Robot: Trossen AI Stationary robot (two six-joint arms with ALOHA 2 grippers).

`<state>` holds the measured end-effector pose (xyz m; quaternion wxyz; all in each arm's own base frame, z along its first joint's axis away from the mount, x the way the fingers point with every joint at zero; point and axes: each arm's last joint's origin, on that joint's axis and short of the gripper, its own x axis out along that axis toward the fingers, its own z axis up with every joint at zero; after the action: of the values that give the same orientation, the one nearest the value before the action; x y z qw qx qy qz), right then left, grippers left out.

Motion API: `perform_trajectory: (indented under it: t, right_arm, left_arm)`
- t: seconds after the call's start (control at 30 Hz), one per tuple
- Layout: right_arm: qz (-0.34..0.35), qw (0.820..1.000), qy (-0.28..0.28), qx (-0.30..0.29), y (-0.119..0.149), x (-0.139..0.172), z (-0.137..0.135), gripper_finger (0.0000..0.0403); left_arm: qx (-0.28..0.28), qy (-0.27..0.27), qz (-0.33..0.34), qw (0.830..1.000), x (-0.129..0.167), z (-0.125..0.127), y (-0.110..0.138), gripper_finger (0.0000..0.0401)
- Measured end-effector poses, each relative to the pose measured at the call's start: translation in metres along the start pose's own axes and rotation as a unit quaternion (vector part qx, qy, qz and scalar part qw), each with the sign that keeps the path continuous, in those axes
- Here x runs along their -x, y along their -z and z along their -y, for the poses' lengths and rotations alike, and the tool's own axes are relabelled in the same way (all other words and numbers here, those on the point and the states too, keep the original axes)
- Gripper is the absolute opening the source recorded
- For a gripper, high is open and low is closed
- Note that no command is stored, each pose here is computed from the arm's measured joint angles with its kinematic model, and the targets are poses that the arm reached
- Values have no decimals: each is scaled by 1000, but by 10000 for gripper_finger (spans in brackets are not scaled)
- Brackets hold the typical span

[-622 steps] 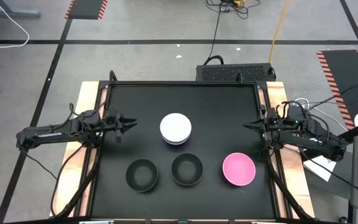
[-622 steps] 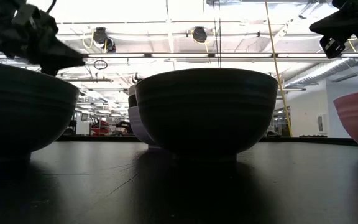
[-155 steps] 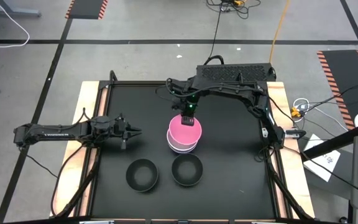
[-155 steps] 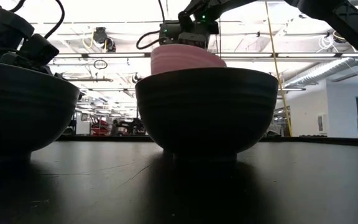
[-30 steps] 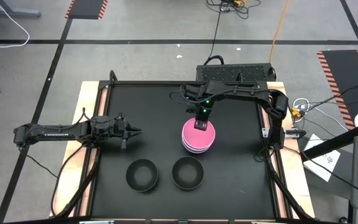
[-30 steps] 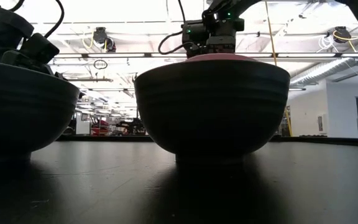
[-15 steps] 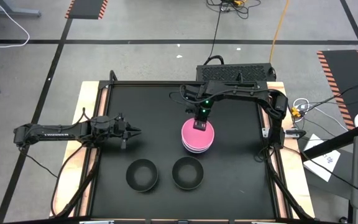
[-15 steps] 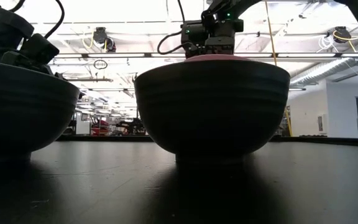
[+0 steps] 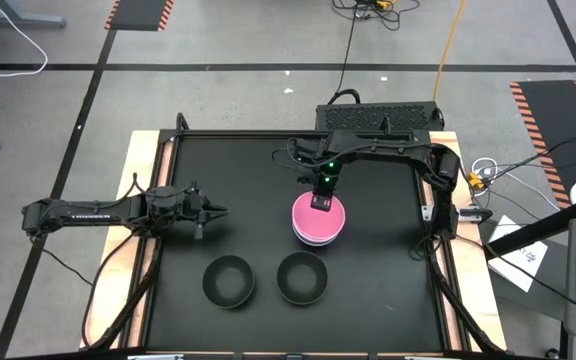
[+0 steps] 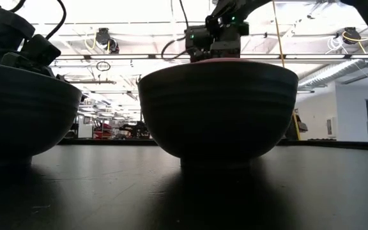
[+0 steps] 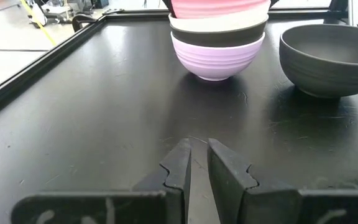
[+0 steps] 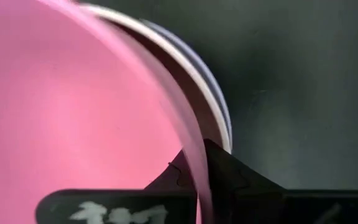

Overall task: Nest bowls inside each other
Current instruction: Stack the pink bowl on top of the white bowl

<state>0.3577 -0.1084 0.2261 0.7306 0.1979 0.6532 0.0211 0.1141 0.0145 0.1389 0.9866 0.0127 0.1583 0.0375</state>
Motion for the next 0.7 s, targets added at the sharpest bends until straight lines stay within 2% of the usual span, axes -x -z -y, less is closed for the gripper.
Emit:
perform_trajectory:
  t: [0.17,0.7]
  right_arm:
    - [-17,1000,-6,-6,-1,-9,3,4]
    - [4,1000,8,0,-5,-9,-5,4]
  left_arm:
    - [3,4,0,1000,0,0,0,56]
    - [-4,8,-2,1000,0,0,1,56]
